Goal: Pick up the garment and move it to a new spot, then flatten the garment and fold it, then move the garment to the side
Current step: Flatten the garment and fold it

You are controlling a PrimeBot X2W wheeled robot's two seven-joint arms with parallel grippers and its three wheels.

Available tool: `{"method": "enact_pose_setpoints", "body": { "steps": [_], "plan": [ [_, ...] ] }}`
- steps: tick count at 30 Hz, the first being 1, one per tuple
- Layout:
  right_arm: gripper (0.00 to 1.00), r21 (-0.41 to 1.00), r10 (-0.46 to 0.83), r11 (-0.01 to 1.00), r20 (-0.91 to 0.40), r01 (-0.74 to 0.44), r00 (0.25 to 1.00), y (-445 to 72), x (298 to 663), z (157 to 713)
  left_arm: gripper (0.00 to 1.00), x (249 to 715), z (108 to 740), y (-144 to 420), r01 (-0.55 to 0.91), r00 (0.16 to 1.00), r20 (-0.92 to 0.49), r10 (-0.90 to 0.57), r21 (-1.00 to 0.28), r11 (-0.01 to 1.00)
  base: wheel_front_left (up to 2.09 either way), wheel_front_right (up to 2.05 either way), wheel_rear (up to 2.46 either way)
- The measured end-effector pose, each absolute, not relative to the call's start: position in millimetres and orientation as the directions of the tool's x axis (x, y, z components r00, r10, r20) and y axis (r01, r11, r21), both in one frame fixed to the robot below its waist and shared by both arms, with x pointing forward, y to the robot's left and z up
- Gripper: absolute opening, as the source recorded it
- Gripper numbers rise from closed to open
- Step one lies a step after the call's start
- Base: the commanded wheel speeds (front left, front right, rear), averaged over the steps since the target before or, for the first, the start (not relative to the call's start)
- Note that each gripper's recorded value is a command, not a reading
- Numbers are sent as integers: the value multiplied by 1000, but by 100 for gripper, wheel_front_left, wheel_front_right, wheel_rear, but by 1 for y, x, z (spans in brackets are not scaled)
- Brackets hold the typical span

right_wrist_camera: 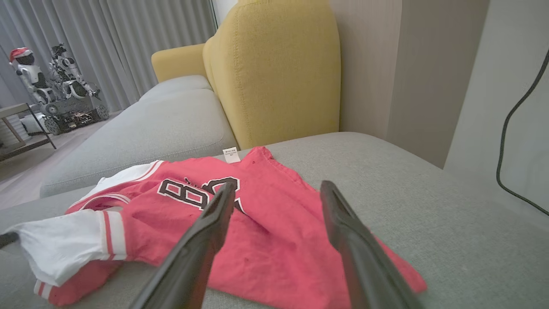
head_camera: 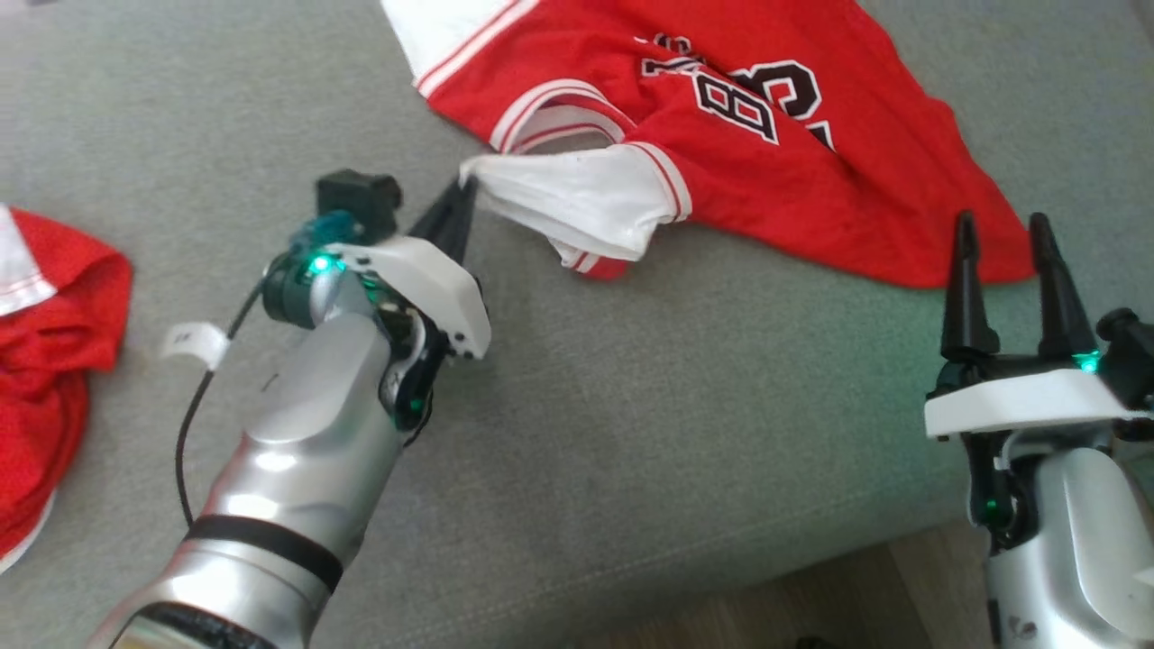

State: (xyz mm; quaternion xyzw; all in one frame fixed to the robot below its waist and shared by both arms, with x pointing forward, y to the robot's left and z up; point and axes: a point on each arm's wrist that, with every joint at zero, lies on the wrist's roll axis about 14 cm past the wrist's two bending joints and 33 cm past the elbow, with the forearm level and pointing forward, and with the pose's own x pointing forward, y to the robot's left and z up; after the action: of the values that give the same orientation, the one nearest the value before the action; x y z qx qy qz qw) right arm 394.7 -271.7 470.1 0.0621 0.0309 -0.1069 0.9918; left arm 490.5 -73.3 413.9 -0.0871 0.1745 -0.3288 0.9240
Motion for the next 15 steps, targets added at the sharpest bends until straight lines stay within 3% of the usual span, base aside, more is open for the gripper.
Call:
{"method": "enact_pose_setpoints", "body": {
  "steps": [7,11,15],
  "plan": [
    [100,117,-194,973,-49,198,980,-267,399,480,0,519,485,-34,469,862,-56,-503,-286,836,0,0,0],
    [100,136,-177,973,-79,187,981,-261,400,478,0,522,554,7,441,897,144,-417,-243,864,0,0,0],
    [100,162,-184,965,-149,208,971,-263,392,461,0,491,539,17,444,896,106,-431,-221,868,0,0,0]
  ]
}}
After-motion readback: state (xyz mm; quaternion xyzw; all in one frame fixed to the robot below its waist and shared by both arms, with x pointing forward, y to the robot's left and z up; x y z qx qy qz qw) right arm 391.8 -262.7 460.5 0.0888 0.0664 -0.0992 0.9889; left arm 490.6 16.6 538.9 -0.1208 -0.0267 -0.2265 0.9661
